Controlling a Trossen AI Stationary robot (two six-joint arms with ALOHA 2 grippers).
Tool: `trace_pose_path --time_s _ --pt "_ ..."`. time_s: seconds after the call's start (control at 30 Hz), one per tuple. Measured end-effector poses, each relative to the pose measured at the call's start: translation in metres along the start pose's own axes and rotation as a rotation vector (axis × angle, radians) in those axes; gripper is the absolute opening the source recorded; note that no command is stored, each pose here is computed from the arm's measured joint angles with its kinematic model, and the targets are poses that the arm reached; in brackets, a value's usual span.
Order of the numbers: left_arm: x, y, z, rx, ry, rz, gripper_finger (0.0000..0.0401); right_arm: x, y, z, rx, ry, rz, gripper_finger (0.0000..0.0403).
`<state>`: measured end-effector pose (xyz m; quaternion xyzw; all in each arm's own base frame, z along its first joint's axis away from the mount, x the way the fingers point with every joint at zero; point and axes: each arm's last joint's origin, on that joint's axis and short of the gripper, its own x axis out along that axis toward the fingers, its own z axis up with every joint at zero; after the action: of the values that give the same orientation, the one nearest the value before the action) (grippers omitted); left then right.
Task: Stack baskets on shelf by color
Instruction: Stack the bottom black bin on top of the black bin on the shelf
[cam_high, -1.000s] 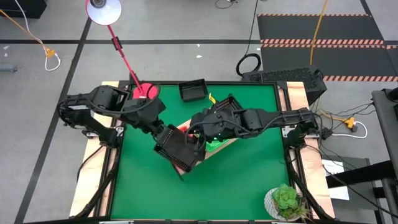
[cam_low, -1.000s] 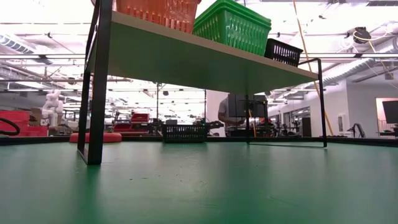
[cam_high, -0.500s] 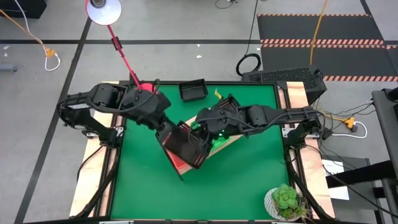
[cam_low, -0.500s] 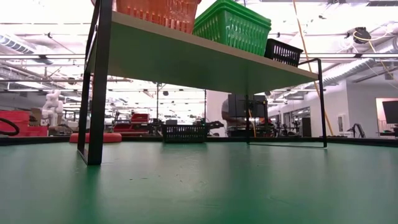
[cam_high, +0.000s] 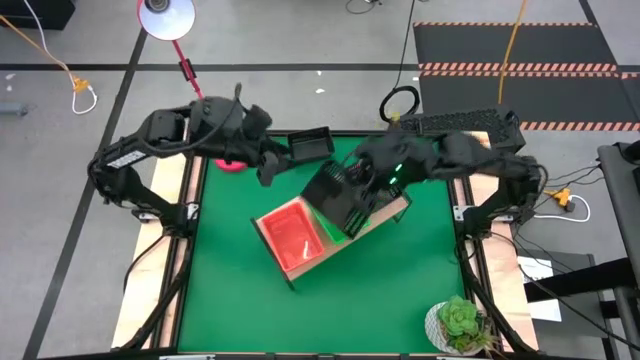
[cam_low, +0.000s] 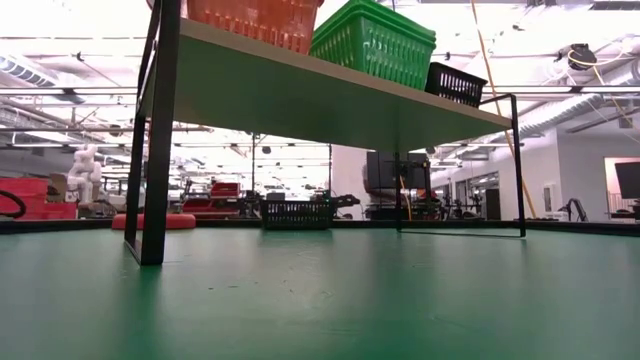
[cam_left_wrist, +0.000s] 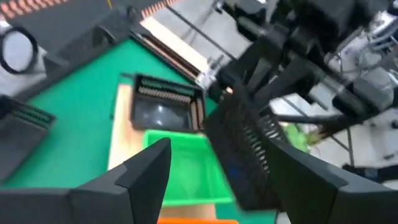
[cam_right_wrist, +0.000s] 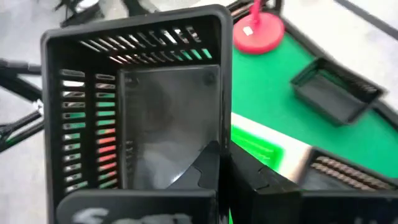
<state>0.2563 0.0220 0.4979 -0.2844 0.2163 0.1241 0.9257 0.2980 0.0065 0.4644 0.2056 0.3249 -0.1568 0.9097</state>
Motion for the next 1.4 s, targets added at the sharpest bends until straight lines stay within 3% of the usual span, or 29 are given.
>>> trace_pose_path --time_s 0.37,0.63,0.8,1.1,1.23,1.4 --pt "-0.011 0.038 0.027 -0.018 -0.134 0.113 0.0213 -0.045 -0.059 0.012 0.116 -0.043 -0.072 0.0004" --pt "-0.013 0.060 0.039 -0.053 -0.171 0.191 0.0188 -0.033 -0.088 0.010 0.187 0.036 -0.077 0.0004" --pt "-0.015 0.067 0.041 -0.041 -0.168 0.215 0.0186 -0.024 -0.104 -0.006 0.282 0.101 -0.016 0.0004" --pt "-0.012 0.085 0.042 0.048 -0.108 0.299 0.0186 -0.005 -0.136 -0.039 0.503 0.065 0.141 0.0004" --pt "-0.009 0.094 0.046 0.084 -0.094 0.309 0.0186 0.002 -0.146 -0.052 0.578 0.092 0.119 0.0004" --pt "-0.002 0.106 0.048 0.125 -0.039 0.308 0.0186 0.007 -0.154 -0.060 0.559 0.111 0.081 0.0004"
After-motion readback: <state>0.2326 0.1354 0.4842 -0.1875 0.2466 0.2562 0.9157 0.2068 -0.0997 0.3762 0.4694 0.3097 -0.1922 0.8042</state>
